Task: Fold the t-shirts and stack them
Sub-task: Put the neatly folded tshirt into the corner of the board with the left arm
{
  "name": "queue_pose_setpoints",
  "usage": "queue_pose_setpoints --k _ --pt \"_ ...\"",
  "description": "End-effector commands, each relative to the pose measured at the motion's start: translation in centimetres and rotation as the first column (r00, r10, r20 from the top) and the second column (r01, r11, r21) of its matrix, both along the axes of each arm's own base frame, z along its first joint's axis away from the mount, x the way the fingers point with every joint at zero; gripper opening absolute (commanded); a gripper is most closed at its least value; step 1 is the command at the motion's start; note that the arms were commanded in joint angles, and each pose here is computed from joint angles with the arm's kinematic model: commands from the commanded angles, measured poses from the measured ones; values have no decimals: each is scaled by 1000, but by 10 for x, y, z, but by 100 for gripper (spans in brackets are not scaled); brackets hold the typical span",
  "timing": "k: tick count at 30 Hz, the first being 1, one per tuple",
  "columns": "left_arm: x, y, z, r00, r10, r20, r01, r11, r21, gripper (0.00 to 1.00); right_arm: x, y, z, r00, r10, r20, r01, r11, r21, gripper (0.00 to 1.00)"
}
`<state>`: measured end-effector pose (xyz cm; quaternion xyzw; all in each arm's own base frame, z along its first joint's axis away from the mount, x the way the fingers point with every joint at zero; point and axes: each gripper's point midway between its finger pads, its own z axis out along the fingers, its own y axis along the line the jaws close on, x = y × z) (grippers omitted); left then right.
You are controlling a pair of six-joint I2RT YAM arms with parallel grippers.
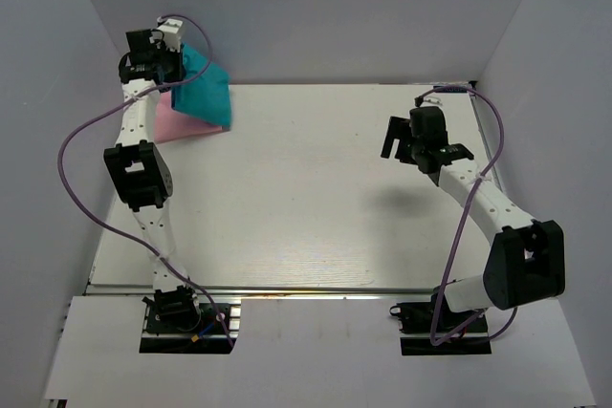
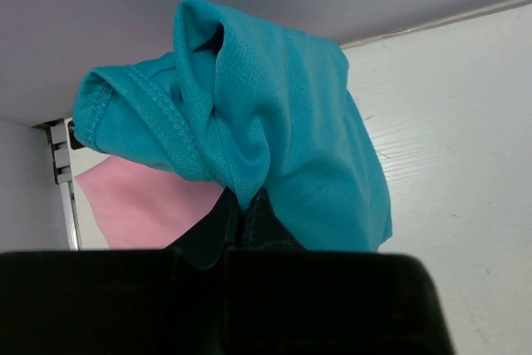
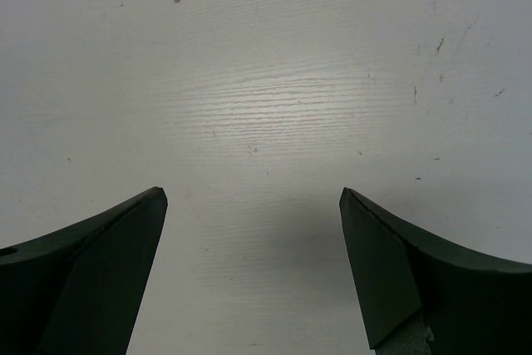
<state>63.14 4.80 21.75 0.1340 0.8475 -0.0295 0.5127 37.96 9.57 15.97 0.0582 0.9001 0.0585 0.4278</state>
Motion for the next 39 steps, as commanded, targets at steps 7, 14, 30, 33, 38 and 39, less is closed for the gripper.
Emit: queue_pose_setpoints --k 7,14,30,33,38,39 --pt "12 39 -22 999 45 10 -44 994 -98 0 22 6 12 1000 5 9 -5 1000 1 90" --pt "10 67 -37 990 142 -26 -144 984 -109 0 32 11 12 1000 24 -13 -24 1000 -7 90" --pt "5 124 -15 872 490 -3 -488 867 -98 100 20 7 4 997 25 -66 -28 999 -33 90" --pt "0 121 1 866 500 8 -496 860 -125 100 17 6 3 998 26 -65 -28 999 -26 90" --pt "-15 72 12 909 412 -66 -417 893 -171 100 14 8 11 999 34 -38 -34 999 0 90" --pt "-21 63 6 907 408 -100 -420 890 -179 100 13 11 10 998 43 -42 -43 999 6 90"
